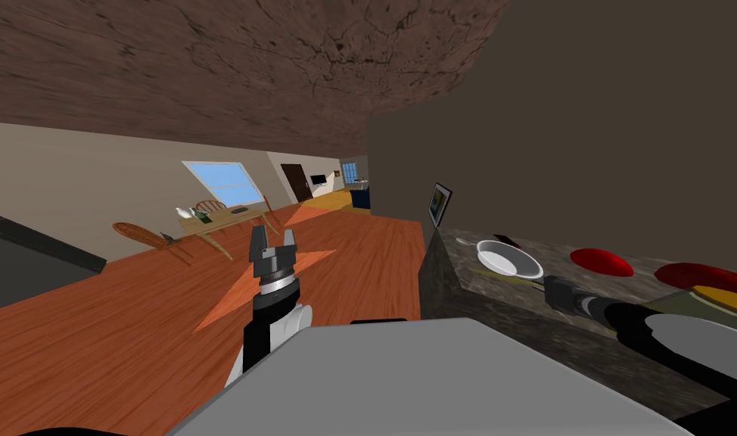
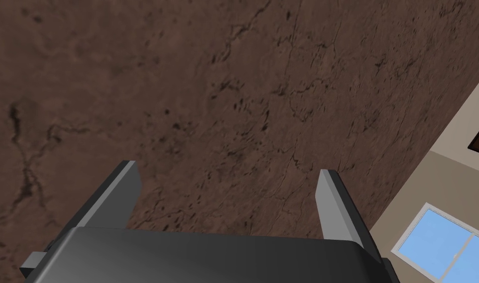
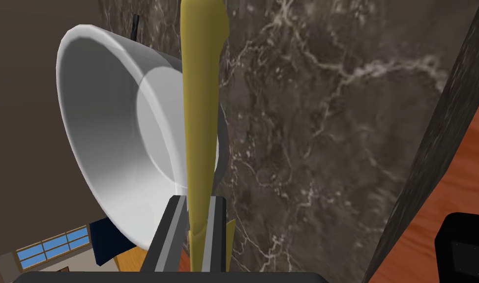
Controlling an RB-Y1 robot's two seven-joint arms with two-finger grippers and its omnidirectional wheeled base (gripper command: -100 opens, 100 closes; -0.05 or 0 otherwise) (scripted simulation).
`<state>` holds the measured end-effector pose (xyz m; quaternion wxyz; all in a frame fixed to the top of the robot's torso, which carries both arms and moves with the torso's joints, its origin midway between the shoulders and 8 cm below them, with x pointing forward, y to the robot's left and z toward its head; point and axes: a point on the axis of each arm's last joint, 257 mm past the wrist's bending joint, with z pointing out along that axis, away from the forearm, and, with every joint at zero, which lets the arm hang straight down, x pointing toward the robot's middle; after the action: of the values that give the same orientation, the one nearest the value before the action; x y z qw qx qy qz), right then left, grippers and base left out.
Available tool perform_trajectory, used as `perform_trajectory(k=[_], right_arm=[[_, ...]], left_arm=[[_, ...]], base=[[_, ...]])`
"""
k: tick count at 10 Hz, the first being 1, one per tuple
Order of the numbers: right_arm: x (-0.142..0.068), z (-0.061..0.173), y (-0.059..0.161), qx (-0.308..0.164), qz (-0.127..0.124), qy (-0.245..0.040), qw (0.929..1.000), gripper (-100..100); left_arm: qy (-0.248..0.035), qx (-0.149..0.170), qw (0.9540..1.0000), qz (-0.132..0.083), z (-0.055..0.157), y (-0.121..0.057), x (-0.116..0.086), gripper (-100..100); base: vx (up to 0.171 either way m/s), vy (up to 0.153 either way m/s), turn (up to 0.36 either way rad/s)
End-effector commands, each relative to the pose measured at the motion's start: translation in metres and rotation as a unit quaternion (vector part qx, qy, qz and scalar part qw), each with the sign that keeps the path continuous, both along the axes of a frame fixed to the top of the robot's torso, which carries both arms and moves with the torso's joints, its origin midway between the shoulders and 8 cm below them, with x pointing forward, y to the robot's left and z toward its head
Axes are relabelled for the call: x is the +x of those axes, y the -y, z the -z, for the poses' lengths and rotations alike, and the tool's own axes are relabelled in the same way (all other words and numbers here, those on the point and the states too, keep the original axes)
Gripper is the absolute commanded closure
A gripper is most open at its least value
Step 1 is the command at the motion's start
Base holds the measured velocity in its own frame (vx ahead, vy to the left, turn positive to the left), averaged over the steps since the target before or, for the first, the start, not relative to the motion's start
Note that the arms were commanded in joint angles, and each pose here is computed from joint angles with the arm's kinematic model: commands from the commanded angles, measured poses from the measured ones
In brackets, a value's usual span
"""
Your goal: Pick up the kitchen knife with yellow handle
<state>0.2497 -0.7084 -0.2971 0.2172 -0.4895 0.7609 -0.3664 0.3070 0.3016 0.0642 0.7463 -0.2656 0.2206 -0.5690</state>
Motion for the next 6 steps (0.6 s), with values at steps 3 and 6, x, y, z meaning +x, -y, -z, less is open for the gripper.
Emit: perform_trajectory(k=[3, 6], right_arm=[[-0.010, 0.001, -0.002, -0.006, -0.005, -0.008, 0.9999, 100], [-0.022, 0.003, -0.003, -0.006, -0.002, -0.017, 0.9998, 100]], left_arm=[[0.000, 0.000, 1.0000, 0.000, 0.000, 0.000, 0.000, 0], [0.000, 0.000, 1.0000, 0.000, 0.000, 0.000, 0.000, 0]], base=[[0.041, 0.009, -0.039], [0.033, 0.006, -0.027]])
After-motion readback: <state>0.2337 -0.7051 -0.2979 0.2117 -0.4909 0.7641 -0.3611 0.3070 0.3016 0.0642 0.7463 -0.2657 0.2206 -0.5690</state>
